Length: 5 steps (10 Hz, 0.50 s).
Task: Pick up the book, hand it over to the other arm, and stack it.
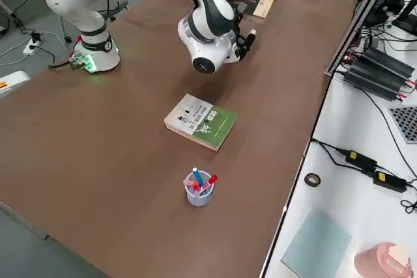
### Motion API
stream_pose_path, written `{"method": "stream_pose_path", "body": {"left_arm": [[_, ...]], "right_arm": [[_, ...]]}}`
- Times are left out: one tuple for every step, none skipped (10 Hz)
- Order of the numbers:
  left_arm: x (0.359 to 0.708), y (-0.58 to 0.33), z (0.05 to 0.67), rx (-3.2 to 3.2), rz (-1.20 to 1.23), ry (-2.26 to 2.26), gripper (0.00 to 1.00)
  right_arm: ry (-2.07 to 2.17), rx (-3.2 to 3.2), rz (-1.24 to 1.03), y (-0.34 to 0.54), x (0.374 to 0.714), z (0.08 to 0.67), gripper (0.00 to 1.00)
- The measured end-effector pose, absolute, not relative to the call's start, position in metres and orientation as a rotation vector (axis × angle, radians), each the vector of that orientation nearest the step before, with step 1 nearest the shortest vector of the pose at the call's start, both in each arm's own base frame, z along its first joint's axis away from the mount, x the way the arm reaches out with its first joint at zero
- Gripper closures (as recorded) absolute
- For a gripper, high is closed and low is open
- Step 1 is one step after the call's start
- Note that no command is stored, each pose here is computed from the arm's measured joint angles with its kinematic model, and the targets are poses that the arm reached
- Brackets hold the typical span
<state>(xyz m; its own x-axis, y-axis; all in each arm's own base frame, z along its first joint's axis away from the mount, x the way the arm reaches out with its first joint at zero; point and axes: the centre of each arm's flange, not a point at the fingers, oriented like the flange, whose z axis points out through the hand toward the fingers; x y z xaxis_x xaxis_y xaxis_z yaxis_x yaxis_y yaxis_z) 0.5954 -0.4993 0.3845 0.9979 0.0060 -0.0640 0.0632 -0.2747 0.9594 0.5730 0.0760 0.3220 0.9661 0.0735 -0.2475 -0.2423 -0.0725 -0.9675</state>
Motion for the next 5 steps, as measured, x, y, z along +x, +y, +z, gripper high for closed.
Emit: {"method": "stream_pose_path", "body": {"left_arm": [[0.595, -0.499, 0.385, 1.848, -0.055, 0.05, 0.98], [0.595, -0.499, 0.385, 1.848, -0.055, 0.05, 0.98], [0.595, -0.499, 0.384, 1.848, -0.055, 0.05, 0.98], [0.595, -0.499, 0.384, 1.849, -0.055, 0.05, 0.98], [0.595, -0.499, 0.384, 1.848, -0.055, 0.05, 0.98]], "right_arm": [[0.125, -1.625, 0.267, 0.081, 0.572, 0.322, 0.0], [0.121, -1.626, 0.27, 0.084, 0.572, 0.322, 0.0], [0.118, -1.627, 0.273, 0.088, 0.572, 0.322, 0.0], [0.115, -1.628, 0.275, 0.091, 0.572, 0.321, 0.0], [0.112, -1.629, 0.278, 0.094, 0.571, 0.321, 0.0]]}}
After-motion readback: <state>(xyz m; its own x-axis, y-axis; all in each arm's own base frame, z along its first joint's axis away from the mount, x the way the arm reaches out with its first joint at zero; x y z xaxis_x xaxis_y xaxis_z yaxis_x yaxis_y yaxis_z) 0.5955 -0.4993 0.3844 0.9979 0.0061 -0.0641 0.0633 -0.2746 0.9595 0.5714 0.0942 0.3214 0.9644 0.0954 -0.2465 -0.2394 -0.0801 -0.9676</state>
